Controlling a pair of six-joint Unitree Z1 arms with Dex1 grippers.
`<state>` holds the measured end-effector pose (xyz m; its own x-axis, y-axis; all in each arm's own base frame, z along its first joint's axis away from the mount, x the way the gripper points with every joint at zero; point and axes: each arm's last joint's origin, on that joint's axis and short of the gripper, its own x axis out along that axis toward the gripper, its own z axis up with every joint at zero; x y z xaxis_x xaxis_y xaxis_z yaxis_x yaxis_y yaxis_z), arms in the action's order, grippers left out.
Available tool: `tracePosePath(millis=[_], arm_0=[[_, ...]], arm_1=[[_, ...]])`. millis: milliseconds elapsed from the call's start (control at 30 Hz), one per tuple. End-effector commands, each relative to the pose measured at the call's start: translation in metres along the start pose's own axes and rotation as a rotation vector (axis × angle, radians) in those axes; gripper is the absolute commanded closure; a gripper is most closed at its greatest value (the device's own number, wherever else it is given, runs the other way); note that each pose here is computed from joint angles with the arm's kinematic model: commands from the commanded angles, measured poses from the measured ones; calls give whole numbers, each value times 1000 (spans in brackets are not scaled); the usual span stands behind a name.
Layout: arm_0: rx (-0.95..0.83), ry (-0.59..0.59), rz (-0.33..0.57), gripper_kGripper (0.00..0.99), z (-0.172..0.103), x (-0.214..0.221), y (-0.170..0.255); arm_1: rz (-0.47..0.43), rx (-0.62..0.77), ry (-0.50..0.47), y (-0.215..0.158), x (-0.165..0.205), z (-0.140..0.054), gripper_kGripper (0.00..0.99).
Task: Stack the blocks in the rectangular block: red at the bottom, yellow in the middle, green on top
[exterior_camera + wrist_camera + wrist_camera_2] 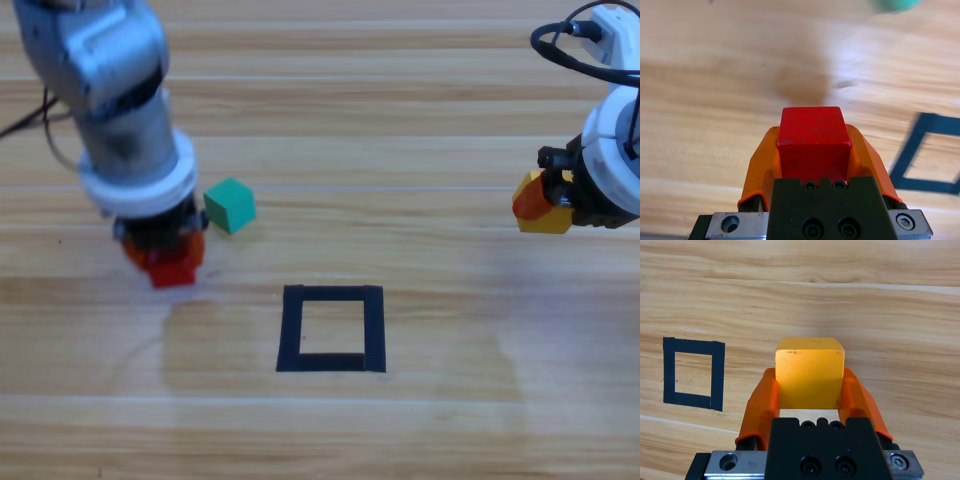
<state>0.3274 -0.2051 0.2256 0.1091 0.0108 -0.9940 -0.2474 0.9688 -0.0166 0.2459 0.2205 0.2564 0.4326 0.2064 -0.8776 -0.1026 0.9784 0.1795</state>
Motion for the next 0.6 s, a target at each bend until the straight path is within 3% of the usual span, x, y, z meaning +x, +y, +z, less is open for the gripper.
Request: tracePosePath(millis=[33, 400, 600], arm_0=[[190, -8, -13, 990, 8, -12, -3], [609, -12, -92, 990, -43, -23, -68], [646, 17, -127, 990, -68, -20, -103]], arm_1=[[-7, -33, 44, 0, 3, -10, 803], [-13, -41, 50, 1, 5, -12, 803], [-12, -41, 50, 1, 5, -13, 803]])
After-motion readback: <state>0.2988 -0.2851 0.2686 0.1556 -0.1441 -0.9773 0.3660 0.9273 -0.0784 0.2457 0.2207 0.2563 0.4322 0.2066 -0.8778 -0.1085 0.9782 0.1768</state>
